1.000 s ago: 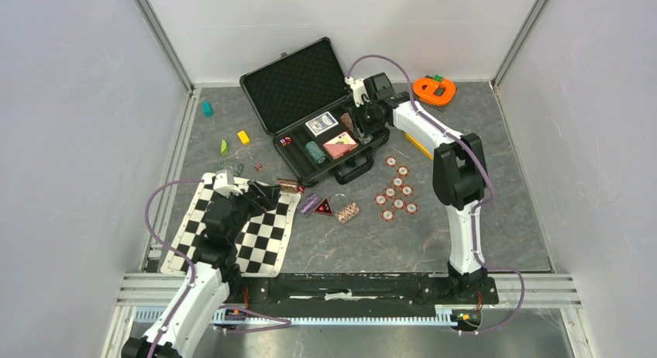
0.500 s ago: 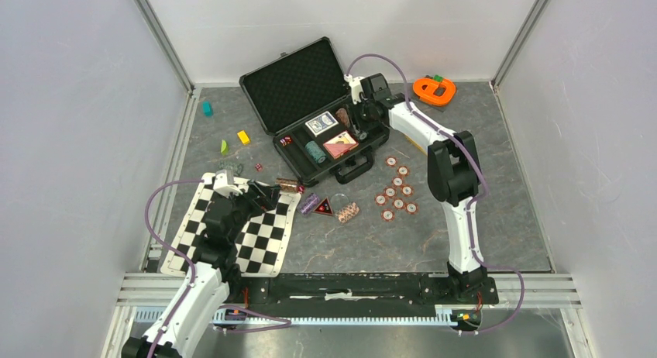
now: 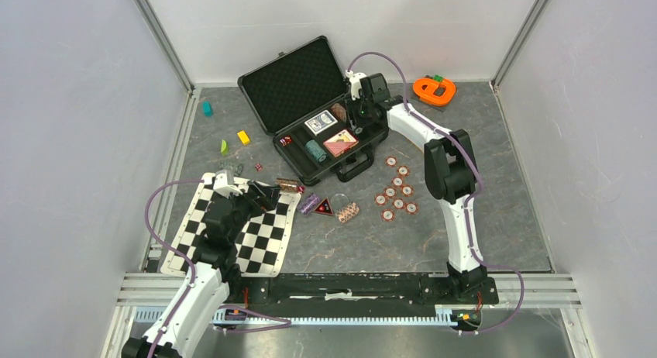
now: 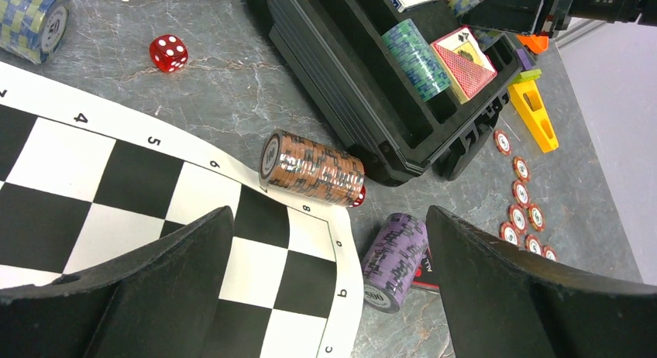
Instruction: Pack up texas hold em set
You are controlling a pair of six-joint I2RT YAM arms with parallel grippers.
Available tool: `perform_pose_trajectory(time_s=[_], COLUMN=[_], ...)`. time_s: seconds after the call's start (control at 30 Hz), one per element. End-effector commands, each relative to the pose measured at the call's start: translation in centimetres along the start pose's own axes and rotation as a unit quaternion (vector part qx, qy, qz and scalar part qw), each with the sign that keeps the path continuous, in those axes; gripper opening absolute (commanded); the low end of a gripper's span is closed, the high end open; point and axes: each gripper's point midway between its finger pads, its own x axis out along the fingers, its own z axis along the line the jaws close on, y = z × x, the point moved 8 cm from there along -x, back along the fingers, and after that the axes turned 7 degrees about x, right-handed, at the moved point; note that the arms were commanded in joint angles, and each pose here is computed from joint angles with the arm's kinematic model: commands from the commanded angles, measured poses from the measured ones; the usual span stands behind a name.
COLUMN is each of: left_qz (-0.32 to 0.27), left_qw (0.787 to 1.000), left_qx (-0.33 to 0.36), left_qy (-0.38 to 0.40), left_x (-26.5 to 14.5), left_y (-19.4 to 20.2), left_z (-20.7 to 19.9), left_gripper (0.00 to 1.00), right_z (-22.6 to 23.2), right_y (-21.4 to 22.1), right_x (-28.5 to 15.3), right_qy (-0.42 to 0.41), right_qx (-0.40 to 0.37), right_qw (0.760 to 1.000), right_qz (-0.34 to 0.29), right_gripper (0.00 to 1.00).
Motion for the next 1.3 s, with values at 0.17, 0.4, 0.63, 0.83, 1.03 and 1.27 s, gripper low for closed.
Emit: perform_pose_trajectory(time_s=[0.17,0.4,0.63,0.83,1.03,1.27], left_qz=[-0.028,-0.030,-0.030,-0.030,-0.031,-0.028], left_qw=[0.999,0.999,0.999,0.999,0.999,0.999], left_qx=[0.011,0.010,0.009,0.009,0.010,0.010], left_qy=[0.010,0.010,0.014,0.017,0.019,0.021], left_x=[0.1,0.0,0.0,-0.1,-0.1,-0.1], left_y=[-1.5,-1.5,-1.6,-1.6,-1.7,-1.6], left_z=[-0.7,-0.7,-0.8,-0.8,-0.9,-0.9], left_gripper=[1.00,1.00,1.00,1.00,1.00,1.00], right_z=[1.3,2.0,2.5,2.5,1.4,0.6], right_y=[-5.0,-5.1,-5.3,-4.6,-1.0,2.5], right_x=[1.8,-0.1,-4.4,-7.8,-9.0,-8.2], right_qy=[-0.035,-0.040,-0.036,-0.022,0.020,0.037], right_qx=[-0.001,-0.007,-0.023,-0.032,-0.026,-0.011], right_qw=[0.988,0.985,0.983,0.982,0.991,0.994], right_qz=[-0.151,-0.167,-0.179,-0.185,-0.131,-0.105], right_gripper=[0.28,0.60,0.74,0.74,0.50,0.08])
